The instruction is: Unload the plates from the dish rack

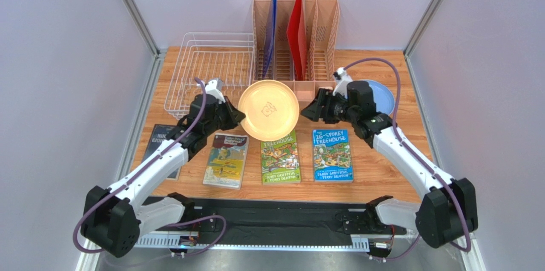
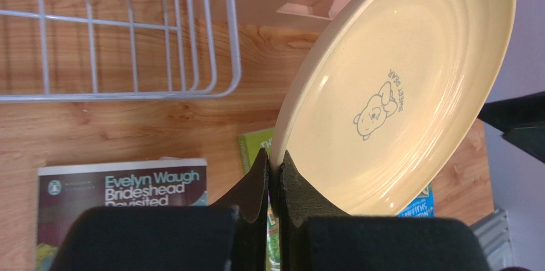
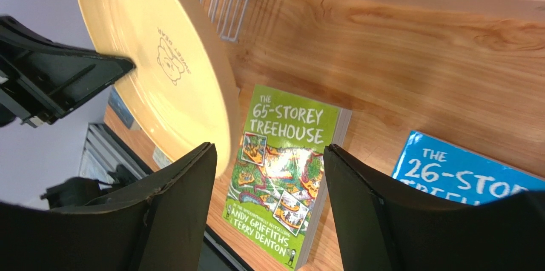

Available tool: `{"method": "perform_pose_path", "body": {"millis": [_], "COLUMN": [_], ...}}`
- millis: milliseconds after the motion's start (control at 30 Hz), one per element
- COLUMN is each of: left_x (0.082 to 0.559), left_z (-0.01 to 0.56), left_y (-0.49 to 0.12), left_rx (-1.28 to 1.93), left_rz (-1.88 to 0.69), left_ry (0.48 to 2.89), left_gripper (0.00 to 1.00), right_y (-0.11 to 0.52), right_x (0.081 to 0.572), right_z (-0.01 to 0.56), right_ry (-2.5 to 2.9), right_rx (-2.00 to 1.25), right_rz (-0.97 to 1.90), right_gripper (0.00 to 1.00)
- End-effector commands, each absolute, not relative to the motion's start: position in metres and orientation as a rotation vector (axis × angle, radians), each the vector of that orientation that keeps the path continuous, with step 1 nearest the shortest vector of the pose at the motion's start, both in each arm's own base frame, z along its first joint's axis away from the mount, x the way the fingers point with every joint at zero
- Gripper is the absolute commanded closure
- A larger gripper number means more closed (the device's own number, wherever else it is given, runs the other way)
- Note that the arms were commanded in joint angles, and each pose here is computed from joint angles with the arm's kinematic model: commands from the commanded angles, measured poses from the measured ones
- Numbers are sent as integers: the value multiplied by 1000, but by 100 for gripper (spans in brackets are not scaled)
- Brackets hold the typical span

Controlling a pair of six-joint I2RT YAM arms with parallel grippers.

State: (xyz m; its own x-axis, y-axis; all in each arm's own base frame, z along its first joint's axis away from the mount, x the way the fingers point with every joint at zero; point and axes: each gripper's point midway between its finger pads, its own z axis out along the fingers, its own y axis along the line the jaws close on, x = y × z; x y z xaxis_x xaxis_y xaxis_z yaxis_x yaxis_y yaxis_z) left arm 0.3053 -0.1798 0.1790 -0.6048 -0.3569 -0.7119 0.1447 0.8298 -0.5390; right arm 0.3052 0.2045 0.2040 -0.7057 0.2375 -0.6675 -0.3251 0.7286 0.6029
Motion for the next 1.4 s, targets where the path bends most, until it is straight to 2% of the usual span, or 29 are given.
{"method": "perform_pose_path", "body": {"millis": [0,167,200,267,300,333,467,533,567,600,767,933,1100,1233,1367], "left_x": [309,310,308,308,308,309,309,311,310,310,308,304,304,306,305], "left_z": [200,195,191,190,190,190,191,194,191,192,201,205,208,210,209], "left_y": [-214,-226,-226,-225,-224,-221,-207,-198,-194,-190,-168,-157,-152,-144,-134], "left_rx": [-129,-92,-91,-94,-92,-99,-107,-117,-121,-126,-156,-174,-177,-179,-179], "left_rz": [-836,-814,-800,-788,-781,-765,-683,-631,-604,-582,-482,-458,-433,-388,-329], "left_ry": [2043,2072,2088,2087,2085,2081,2075,2059,2069,2065,2015,1978,1957,1941,1931], "left_gripper": [100,100,100,100,100,100,58,43,28,17,13,13,12,8,5], "right_y": [231,244,244,237,233,230,194,168,155,142,44,-53,-95,-90,-93], "right_x": [312,316,318,321,322,322,332,338,341,341,348,345,369,400,422], "right_z": [203,174,173,164,163,163,178,183,187,197,227,238,216,189,166], "right_ry": [2146,2229,2235,2264,2266,2268,2228,2219,2203,2175,2039,1924,1949,2019,2055], "right_rx": [-182,-225,-224,-197,-184,-176,-55,41,86,132,448,770,923,931,964], "right_rz": [921,871,856,794,770,747,548,458,414,393,205,111,196,387,447], "right_gripper": [33,36,50,73,91,96,98,98,98,98,92,94,94,97,96]}}
